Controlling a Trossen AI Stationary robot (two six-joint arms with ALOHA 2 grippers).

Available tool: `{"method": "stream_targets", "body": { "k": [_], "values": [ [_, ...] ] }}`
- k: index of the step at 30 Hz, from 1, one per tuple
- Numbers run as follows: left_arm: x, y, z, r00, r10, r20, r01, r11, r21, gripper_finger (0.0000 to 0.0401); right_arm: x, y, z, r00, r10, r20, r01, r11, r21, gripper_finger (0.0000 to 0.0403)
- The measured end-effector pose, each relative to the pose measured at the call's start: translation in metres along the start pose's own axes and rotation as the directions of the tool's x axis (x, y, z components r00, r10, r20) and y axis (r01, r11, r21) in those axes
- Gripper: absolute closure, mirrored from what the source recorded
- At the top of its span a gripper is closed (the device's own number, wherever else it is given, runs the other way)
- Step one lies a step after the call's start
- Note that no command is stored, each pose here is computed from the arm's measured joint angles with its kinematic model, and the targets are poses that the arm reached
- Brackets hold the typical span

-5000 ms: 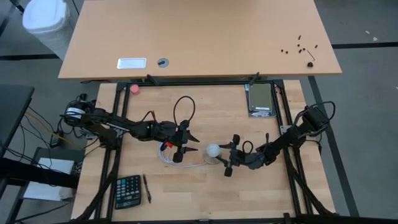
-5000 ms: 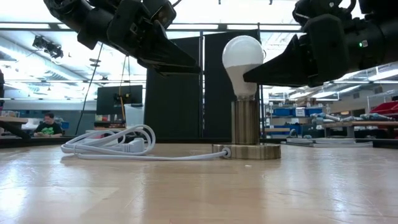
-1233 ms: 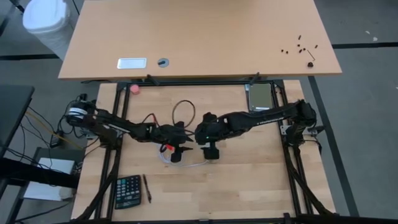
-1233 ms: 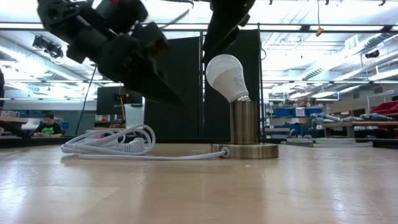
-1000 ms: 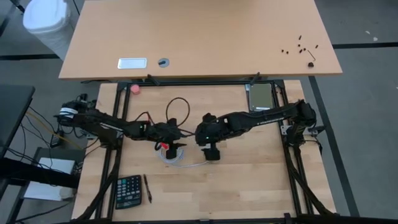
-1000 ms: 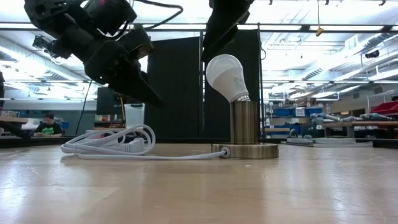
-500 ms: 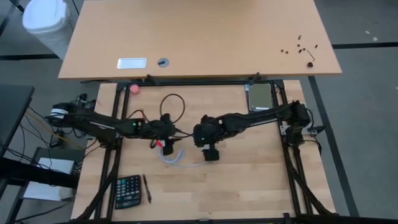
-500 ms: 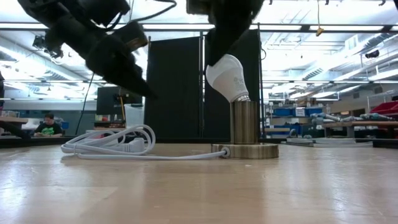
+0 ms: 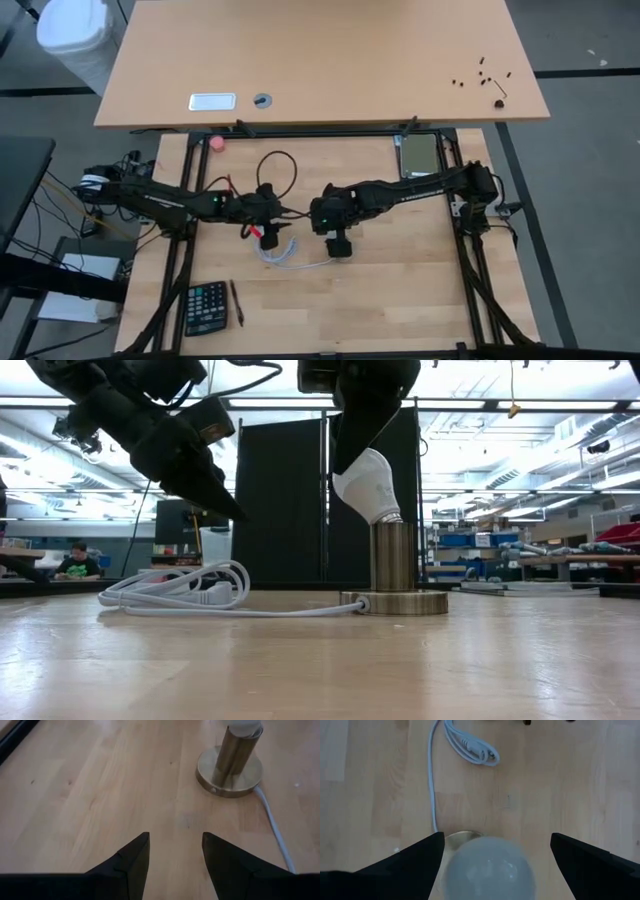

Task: Screw lightbulb
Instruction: Insert the lightbulb into the lamp

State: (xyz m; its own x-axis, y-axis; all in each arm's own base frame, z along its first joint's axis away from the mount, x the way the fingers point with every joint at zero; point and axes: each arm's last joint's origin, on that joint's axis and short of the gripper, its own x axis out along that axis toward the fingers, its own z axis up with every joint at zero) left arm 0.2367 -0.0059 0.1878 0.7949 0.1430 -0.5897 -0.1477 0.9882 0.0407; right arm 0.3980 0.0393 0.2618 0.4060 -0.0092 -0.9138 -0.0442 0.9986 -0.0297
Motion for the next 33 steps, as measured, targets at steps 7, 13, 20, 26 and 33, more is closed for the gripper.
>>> {"method": "stream_targets", "body": {
  "k": [7,13,20,26,33],
  "values": [
    [0.0000,-0.0005,0.0002,1.000,-0.016,0.000,0.016,1.000,-0.007,0.0213,0.0000,0.0002,0.0012,1.000,0.019,0.012,-0.019,1.000,0.005,0.0028],
    [0.0000,-0.0007,0.0010,1.000,-0.018,0.009,0.018,1.000,-0.008,0.0213,0.0001,-0.0019,0.0011,1.000,0.017,0.010,-0.017,1.000,0.008,0.0028],
    [0.0000,-0.0008,0.0023,1.000,-0.019,0.022,0.019,1.000,-0.008,0.0213,0.0001,-0.0022,-0.0004,1.000,0.024,-0.006,-0.024,1.000,0.008,0.0030],
    [0.0000,-0.0008,0.0020,1.000,-0.019,0.019,0.019,1.000,-0.006,0.0213,0.0000,-0.0023,-0.0040,0.999,0.023,-0.043,-0.022,1.000,0.010,0.0031],
    [0.0001,-0.0008,0.0019,1.000,-0.019,0.018,0.019,1.000,-0.006,0.0213,-0.0002,-0.0005,-0.0083,0.996,0.023,-0.086,-0.020,0.999,0.027,0.0047]
  ]
}}
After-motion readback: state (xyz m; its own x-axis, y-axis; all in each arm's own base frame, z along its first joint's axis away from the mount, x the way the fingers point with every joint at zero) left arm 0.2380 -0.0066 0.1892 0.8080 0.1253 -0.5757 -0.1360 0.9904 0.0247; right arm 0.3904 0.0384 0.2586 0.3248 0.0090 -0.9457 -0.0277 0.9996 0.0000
